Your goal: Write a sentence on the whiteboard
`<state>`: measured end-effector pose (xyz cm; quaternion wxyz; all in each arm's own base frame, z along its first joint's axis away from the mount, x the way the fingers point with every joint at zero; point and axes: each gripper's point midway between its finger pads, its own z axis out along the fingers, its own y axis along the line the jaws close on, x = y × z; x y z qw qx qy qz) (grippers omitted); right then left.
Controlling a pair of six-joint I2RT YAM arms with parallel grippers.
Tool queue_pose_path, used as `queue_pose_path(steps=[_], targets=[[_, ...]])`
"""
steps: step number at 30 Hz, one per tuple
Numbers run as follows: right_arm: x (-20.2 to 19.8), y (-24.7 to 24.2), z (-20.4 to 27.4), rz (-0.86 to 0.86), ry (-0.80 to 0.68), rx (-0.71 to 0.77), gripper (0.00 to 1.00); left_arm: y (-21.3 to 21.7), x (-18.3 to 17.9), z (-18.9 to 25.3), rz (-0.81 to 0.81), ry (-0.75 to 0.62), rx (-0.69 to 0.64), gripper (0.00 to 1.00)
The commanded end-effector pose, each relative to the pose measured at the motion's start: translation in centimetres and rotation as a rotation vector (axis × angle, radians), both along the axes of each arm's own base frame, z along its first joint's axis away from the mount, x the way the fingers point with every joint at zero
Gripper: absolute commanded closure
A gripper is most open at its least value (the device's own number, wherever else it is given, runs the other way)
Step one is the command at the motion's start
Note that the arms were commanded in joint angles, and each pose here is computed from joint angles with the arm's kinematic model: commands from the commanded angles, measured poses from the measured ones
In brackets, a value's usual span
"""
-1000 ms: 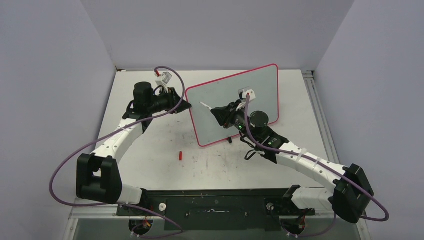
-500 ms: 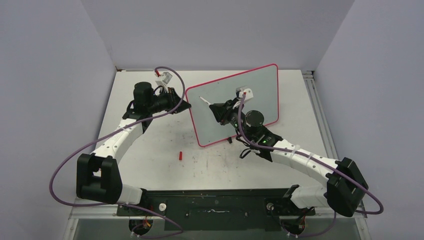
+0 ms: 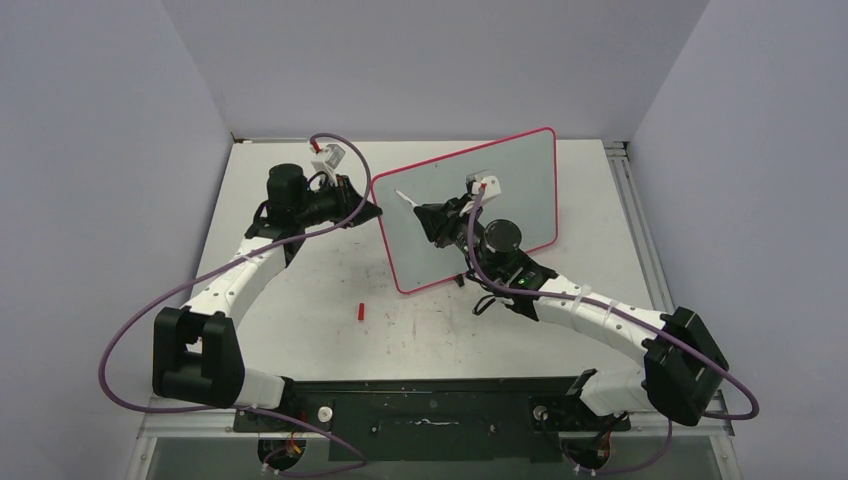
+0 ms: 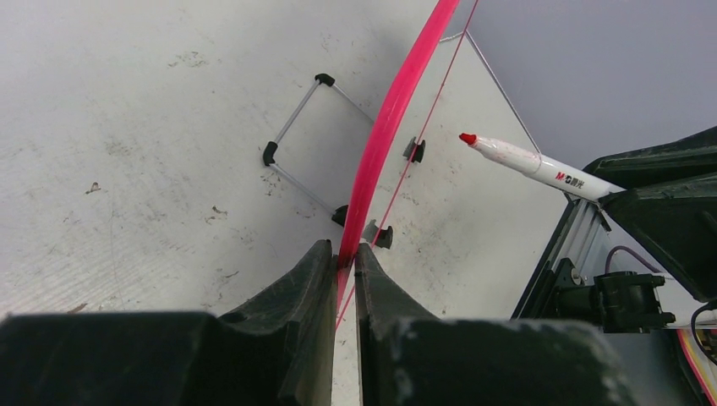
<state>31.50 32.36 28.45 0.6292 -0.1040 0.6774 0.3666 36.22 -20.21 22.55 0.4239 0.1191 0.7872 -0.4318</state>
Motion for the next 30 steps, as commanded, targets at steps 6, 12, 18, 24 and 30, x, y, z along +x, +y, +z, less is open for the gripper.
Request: queue_pose_path(steps=[6, 12, 18, 24, 30], targets=[[0.5, 0.3, 4.2, -0.028, -0.103, 0.082, 0.95, -0.5, 0.0, 1.1, -0.03, -0.073, 0.006, 1.0], [0.8, 0.6, 3.9, -0.028, -0.101, 0.074, 0.95, -0.5, -0.1, 1.0, -0.034, -0.08, 0.013, 1.0], [1.1, 0.7, 3.7, -0.037, -0.1, 0.07, 0.95, -0.5, -0.1, 1.0, -0.035, -0.084, 0.016, 1.0], [1.4, 0.8, 3.3, -0.052, -0.096, 0.068, 0.95, -0.5, -0.2, 1.0, -0.038, -0.084, 0.017, 1.0], [1.6, 0.8, 3.2, -0.061, -0.099, 0.069, 0.95, -0.6, -0.2, 0.9, -0.041, -0.085, 0.018, 1.0]])
